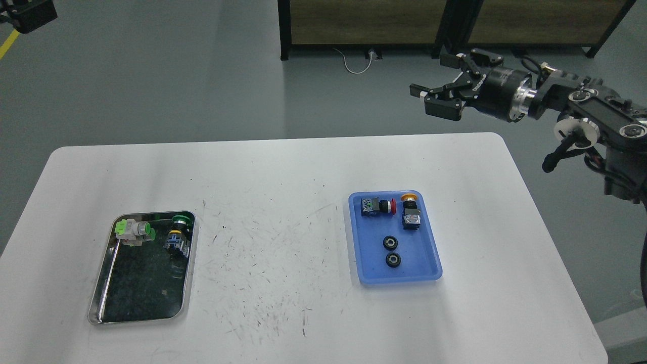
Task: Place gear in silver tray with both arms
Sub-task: 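Move the right gripper over a black gear in the blue tray, then lower the right gripper and close it on the black gear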
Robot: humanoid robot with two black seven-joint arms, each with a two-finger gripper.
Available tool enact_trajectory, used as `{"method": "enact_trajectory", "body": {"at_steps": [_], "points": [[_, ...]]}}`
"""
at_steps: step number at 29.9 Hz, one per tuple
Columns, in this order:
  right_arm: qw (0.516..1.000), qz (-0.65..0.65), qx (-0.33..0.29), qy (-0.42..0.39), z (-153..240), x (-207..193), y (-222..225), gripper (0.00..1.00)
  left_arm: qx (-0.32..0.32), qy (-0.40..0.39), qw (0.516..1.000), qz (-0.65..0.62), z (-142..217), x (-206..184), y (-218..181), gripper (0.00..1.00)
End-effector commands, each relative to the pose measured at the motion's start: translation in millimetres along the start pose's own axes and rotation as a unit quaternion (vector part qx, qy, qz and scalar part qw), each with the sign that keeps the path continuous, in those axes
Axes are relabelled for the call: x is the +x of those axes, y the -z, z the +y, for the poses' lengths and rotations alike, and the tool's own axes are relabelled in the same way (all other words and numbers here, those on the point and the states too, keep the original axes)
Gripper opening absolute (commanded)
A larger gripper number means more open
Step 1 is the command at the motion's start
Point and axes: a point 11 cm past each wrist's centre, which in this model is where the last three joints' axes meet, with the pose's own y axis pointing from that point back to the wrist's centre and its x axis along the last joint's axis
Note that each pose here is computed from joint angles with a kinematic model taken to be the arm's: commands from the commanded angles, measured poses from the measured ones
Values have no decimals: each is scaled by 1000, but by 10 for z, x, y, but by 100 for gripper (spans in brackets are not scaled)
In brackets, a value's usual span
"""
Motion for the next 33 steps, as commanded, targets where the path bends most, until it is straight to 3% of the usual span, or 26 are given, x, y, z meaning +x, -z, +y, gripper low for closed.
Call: {"method": "enact_trajectory", "body": {"at_steps": [1,6,17,33], "points": [[998,11,-48,42,-49,-256,-247,99,18,10,1000,-2,142,11,207,98],[987,20,-109,113,-37,-718,-718,99,35,9,999,-7,261,42,337,98],[968,12,-182,171,77,-1219,-1400,99,48,-7,999,-17,390,190,391,98],[962,5,-212,172,-35,-1426,-1787,95,46,-20,999,-19,491,302,364,98]]}}
